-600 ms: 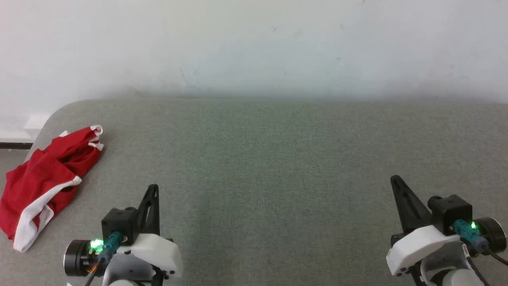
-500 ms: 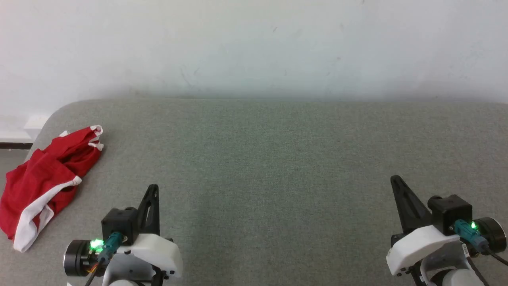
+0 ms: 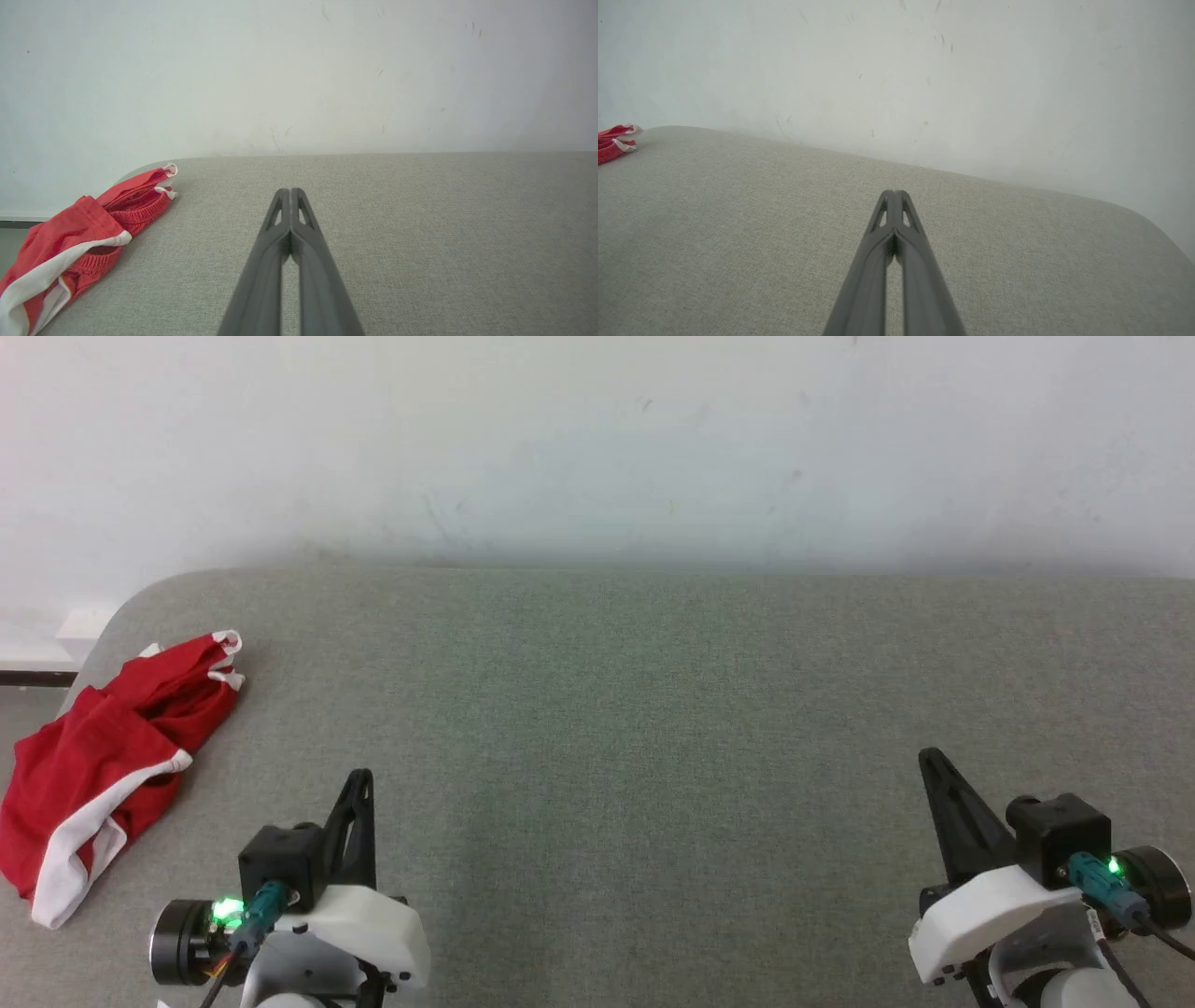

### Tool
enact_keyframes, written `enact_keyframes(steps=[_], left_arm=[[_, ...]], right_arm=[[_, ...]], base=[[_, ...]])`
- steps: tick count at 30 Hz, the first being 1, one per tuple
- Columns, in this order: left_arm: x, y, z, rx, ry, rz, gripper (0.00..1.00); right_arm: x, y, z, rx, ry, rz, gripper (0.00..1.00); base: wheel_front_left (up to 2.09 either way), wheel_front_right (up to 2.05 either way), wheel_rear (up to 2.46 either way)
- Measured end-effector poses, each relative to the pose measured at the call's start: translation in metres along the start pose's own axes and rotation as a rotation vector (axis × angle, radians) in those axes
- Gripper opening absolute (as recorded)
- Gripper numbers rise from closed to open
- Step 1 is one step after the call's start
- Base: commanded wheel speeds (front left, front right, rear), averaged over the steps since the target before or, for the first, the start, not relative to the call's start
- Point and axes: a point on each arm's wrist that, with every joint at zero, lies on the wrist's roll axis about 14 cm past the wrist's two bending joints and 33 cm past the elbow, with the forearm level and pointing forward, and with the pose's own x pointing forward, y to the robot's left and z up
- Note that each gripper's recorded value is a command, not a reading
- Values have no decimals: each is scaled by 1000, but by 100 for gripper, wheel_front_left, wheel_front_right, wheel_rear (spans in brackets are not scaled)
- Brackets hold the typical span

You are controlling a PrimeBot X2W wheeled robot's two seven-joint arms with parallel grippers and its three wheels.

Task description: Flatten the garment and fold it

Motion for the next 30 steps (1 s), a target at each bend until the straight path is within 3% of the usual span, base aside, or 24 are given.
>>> enact_keyframes(steps=[22, 23, 30], left_arm=[[0, 0, 0, 0, 0, 0, 0], [0, 0, 0, 0, 1, 0, 100], [0, 0, -1, 0, 3, -1, 100]], right_arm=[[0, 0, 0, 0, 0, 0, 0], [0, 0, 0, 0, 1, 0, 100], [0, 0, -1, 3, 3, 0, 100]], base=[[0, 0, 0], [0, 0, 0], [0, 0, 0]])
